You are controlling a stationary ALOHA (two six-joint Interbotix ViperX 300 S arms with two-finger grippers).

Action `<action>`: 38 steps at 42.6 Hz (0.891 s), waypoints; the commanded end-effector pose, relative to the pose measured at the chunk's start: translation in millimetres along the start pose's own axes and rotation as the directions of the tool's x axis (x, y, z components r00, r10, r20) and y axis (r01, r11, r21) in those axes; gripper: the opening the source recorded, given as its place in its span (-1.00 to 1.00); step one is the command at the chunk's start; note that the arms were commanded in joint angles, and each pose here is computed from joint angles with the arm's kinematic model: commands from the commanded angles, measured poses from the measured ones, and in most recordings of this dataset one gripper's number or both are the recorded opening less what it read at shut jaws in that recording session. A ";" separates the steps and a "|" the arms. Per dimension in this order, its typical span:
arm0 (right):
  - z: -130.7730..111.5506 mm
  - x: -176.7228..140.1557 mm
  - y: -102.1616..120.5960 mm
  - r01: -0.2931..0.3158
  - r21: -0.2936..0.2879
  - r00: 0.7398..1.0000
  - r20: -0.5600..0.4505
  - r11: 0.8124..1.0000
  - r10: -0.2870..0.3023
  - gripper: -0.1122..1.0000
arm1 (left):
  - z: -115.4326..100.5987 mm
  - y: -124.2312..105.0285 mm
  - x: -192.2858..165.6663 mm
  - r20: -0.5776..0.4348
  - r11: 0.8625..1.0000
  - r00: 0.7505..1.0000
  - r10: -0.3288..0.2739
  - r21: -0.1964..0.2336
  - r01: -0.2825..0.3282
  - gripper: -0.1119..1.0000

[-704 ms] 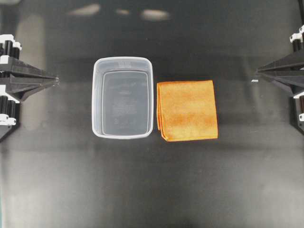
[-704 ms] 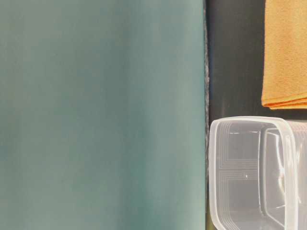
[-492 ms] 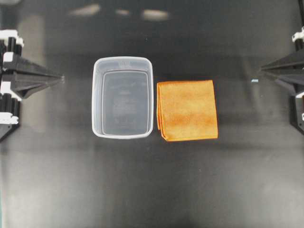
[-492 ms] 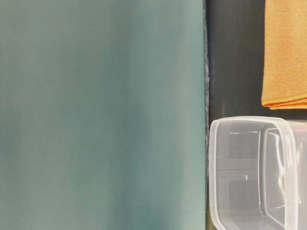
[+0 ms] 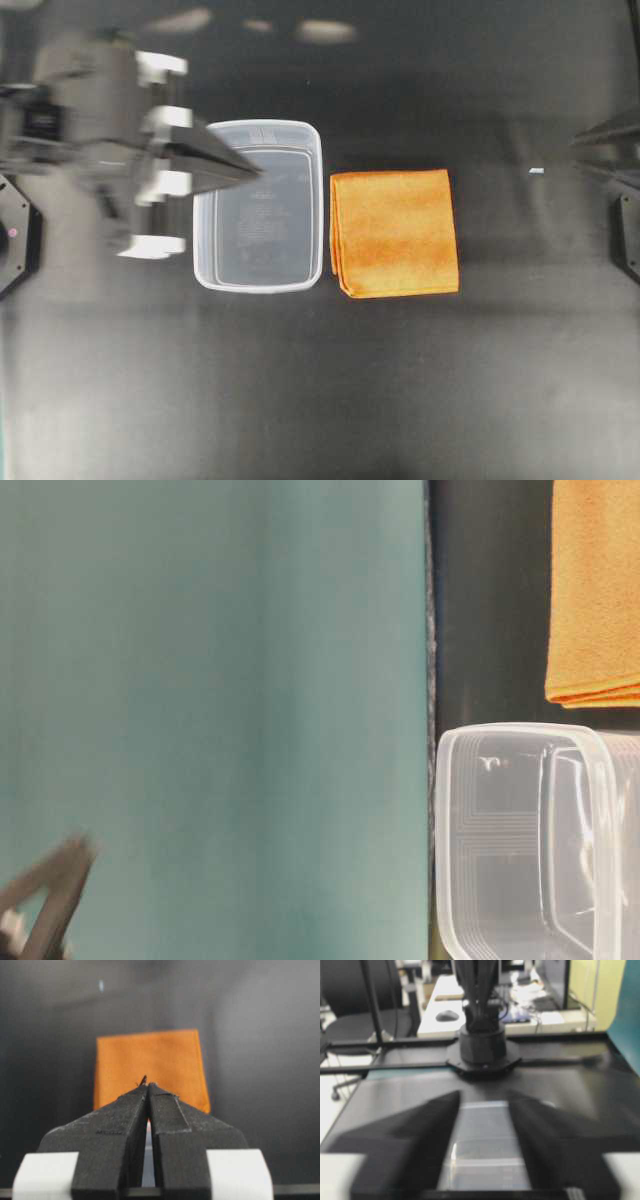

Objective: Place the orange towel into the container with the left arm.
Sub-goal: 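Move the left gripper over the container toward the orange towel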

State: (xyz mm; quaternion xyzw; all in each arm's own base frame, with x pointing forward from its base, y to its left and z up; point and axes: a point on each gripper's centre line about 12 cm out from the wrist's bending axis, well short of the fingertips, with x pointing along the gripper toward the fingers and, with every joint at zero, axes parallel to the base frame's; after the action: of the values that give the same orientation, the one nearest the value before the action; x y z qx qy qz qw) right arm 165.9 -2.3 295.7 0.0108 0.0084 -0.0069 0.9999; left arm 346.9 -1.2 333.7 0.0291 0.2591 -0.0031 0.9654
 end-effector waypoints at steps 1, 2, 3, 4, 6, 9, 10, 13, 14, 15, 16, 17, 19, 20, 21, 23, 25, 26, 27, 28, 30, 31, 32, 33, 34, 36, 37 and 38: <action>10.9 -1.8 -1.0 0.007 0.006 0.999 0.034 1.000 -0.007 0.14 | 19.7 1.3 21.8 -0.060 1.000 0.998 0.002 0.005 -0.001 -0.78; 12.2 -2.4 -0.7 0.005 0.005 0.999 0.040 1.000 -0.005 0.29 | 22.1 2.0 32.5 -0.100 1.000 0.995 0.002 0.008 -0.002 -0.76; 12.4 -2.7 -0.5 0.004 0.005 0.999 0.041 1.000 -0.004 0.48 | 22.6 2.0 41.7 -0.135 1.000 0.991 0.002 0.014 0.000 -0.72; 12.4 -2.7 -0.5 0.004 0.005 0.999 0.041 1.000 -0.004 0.54 | 24.5 2.1 48.9 -0.159 1.000 0.987 0.002 0.017 0.001 -0.63; 13.8 -3.6 -0.5 0.003 0.003 0.999 0.048 1.000 -0.004 0.69 | 25.9 2.8 72.9 -0.233 1.000 0.973 0.002 0.023 0.004 -0.36; 13.5 -4.1 -0.5 0.003 0.003 0.999 0.052 1.000 -0.004 0.65 | 22.5 1.8 98.6 -0.304 1.000 0.953 -0.001 0.026 0.009 0.14; 14.0 -4.4 -0.2 0.002 0.005 0.998 0.055 1.000 -0.002 0.64 | 20.2 1.6 105.5 -0.322 1.000 0.947 -0.002 0.026 0.011 0.26; 14.6 -5.3 -0.2 0.002 0.006 0.998 0.063 1.000 -0.002 0.63 | 9.5 0.0 132.4 -0.393 0.999 0.920 -0.004 0.028 0.017 0.63; 15.0 -5.6 -0.2 0.002 0.006 0.998 0.066 1.000 -0.002 0.64 | 7.1 -0.1 137.8 -0.407 0.999 0.914 -0.005 0.028 0.017 0.70; 15.0 -5.6 -0.2 0.002 0.006 0.998 0.066 1.000 -0.002 0.64 | 3.2 -0.4 144.5 -0.423 0.999 0.906 -0.005 0.027 0.019 0.76; 15.2 -5.6 -0.2 0.002 0.006 0.998 0.067 1.000 -0.002 0.63 | -0.2 -1.4 150.6 -0.438 0.999 0.899 -0.007 0.027 0.020 0.80; 16.0 -5.6 -0.2 0.002 0.005 0.998 0.071 1.000 -0.002 0.63 | -3.7 -1.7 156.8 -0.452 0.999 0.892 -0.007 0.027 0.021 0.83; 16.9 -6.2 -0.4 0.003 0.005 0.997 0.077 1.000 -0.003 0.63 | -12.6 -3.2 172.3 -0.481 1.000 0.877 -0.009 0.020 0.021 0.83; 16.9 -6.2 -0.4 0.003 0.006 0.997 0.077 1.000 -0.003 0.63 | -16.1 -3.4 177.7 -0.490 1.000 0.872 -0.009 0.020 0.022 0.82; 17.0 -6.2 -0.4 0.003 0.006 0.997 0.078 1.000 -0.003 0.63 | -18.2 -4.4 182.5 -0.495 1.000 0.869 -0.010 0.021 0.024 0.81; 17.6 -6.3 -0.4 0.003 0.005 0.997 0.083 1.000 -0.003 0.63 | -25.2 -5.0 194.7 -0.511 0.999 0.859 -0.011 0.026 0.028 0.81; 18.1 -6.3 -0.4 0.003 0.006 0.996 0.087 1.000 -0.003 0.63 | -30.7 -4.8 205.4 -0.522 0.999 0.853 -0.010 0.027 0.028 0.82; 18.1 -6.6 -0.2 0.001 0.005 0.996 0.090 1.000 -0.002 0.63 | -32.7 -4.2 209.7 -0.526 0.999 0.851 -0.010 0.026 0.028 0.82; 17.4 -6.3 -0.4 0.003 0.006 0.996 0.089 1.000 -0.003 0.63 | -35.5 -3.6 213.9 -0.532 0.999 0.847 -0.009 0.025 0.027 0.82; 17.4 -6.3 -0.4 0.003 0.003 0.996 0.089 1.000 -0.003 0.63 | -40.2 -2.4 220.7 -0.540 0.999 0.842 -0.008 0.023 0.025 0.82; 17.3 -6.3 -0.5 0.003 0.005 0.996 0.092 1.000 -0.003 0.63 | -49.3 1.0 231.5 -0.557 1.000 0.830 -0.006 0.019 0.020 0.82; 17.7 -6.3 -0.5 0.003 0.005 0.995 0.095 1.000 -0.003 0.63 | -53.5 2.3 235.6 -0.565 1.000 0.825 -0.005 0.018 0.018 0.82; 17.3 -6.1 -0.5 0.003 0.003 0.995 0.097 1.000 -0.003 0.63 | -60.1 4.3 241.9 -0.574 1.000 0.819 -0.003 0.015 0.015 0.82; 17.5 -6.4 -0.5 0.003 0.005 0.995 0.101 1.000 -0.003 0.63 | -63.5 5.7 245.7 -0.578 1.000 0.816 -0.003 0.014 0.013 0.82; 17.2 -6.3 -0.5 0.003 0.005 0.995 0.103 1.000 -0.003 0.63 | -66.7 7.9 249.2 -0.579 1.000 0.815 -0.001 0.011 0.009 0.82; 18.3 -6.5 -0.5 0.003 0.005 0.994 0.112 1.000 -0.003 0.63 | -73.2 10.7 257.0 -0.579 1.000 0.815 0.001 0.009 0.005 0.82; 18.6 -6.5 -0.5 0.003 0.003 0.993 0.115 1.000 -0.003 0.63 | -75.6 11.4 259.5 -0.579 1.000 0.815 0.002 0.008 0.004 0.82; 18.6 -6.2 -0.5 0.003 0.005 0.993 0.115 1.000 -0.003 0.63 | -77.1 11.3 261.2 -0.578 1.000 0.816 0.001 0.009 0.005 0.82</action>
State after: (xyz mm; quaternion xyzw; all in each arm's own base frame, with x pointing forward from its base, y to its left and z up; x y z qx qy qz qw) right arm 159.0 -2.8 309.4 0.0104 -0.0384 -0.0083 0.9992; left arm 528.1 10.1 138.7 0.0349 0.5505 -0.0018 0.8341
